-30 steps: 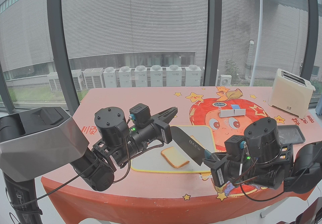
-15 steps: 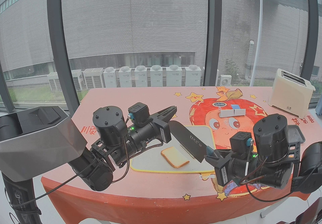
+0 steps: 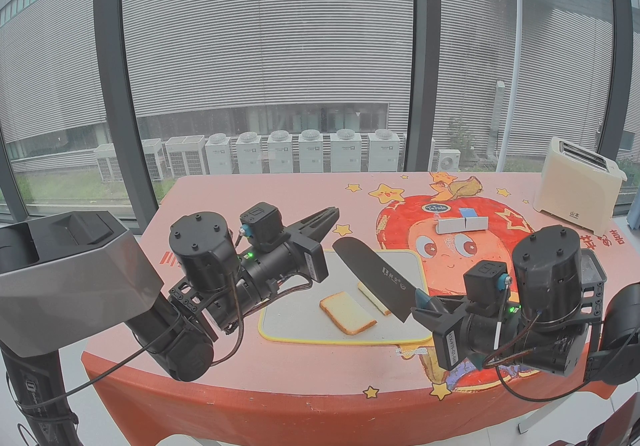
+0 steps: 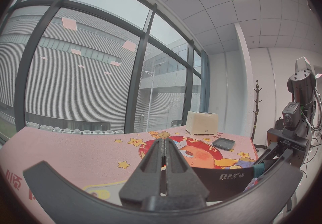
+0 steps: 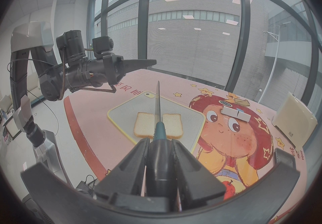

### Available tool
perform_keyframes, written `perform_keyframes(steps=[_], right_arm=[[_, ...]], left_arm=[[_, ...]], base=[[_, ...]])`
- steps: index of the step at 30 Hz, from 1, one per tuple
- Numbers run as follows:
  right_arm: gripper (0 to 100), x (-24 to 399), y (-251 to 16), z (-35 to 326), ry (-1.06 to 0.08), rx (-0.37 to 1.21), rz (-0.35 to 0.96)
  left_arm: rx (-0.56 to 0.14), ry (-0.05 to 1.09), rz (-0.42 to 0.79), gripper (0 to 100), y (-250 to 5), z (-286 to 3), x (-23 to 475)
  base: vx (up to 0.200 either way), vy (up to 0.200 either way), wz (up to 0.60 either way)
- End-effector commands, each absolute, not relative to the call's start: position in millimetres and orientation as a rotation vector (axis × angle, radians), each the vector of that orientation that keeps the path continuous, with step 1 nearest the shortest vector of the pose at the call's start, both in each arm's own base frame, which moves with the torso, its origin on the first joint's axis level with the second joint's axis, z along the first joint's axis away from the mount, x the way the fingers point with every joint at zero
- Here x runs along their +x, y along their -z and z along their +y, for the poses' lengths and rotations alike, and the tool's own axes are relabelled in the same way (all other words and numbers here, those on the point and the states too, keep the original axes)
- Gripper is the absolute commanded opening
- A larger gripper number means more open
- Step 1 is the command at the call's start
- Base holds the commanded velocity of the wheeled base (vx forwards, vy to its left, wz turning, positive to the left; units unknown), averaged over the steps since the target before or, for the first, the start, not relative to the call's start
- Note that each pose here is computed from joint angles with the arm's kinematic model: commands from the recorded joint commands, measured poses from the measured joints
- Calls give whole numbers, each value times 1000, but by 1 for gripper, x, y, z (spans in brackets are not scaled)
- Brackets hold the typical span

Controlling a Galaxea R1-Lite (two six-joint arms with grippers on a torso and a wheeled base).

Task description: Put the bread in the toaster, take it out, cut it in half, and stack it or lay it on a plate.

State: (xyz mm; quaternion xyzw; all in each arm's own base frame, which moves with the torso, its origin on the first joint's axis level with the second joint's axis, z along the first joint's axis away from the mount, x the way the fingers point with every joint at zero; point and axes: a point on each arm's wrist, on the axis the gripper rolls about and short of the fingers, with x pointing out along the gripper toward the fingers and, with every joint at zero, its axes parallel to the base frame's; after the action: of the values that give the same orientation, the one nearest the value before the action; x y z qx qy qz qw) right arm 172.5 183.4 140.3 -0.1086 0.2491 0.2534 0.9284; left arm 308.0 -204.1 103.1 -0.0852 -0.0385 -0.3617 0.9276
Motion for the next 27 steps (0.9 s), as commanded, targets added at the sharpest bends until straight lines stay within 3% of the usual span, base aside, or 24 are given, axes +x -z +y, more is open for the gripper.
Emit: perform_keyframes(steps=[1, 8, 12, 23, 27], right_arm=[[0, 173, -143, 181, -513, -220, 500], [0, 172, -142, 181, -516, -225, 504], [0, 172, -142, 180, -515, -226, 505], [0, 171, -140, 183, -523, -233, 510], [0, 170, -140, 183, -523, -233, 508]], left_arm=[[-170, 707, -66, 0, -106, -184, 298], [-181, 671, -137, 0, -139, -165, 280], [-150, 645, -167, 0, -154, -156, 266], [-124, 533, -162, 0, -203, -100, 213], [-118, 500, -139, 0, -206, -87, 199]], base=[[0, 0, 0], [0, 0, 0], [0, 0, 0], [0, 0, 0], [0, 0, 0]])
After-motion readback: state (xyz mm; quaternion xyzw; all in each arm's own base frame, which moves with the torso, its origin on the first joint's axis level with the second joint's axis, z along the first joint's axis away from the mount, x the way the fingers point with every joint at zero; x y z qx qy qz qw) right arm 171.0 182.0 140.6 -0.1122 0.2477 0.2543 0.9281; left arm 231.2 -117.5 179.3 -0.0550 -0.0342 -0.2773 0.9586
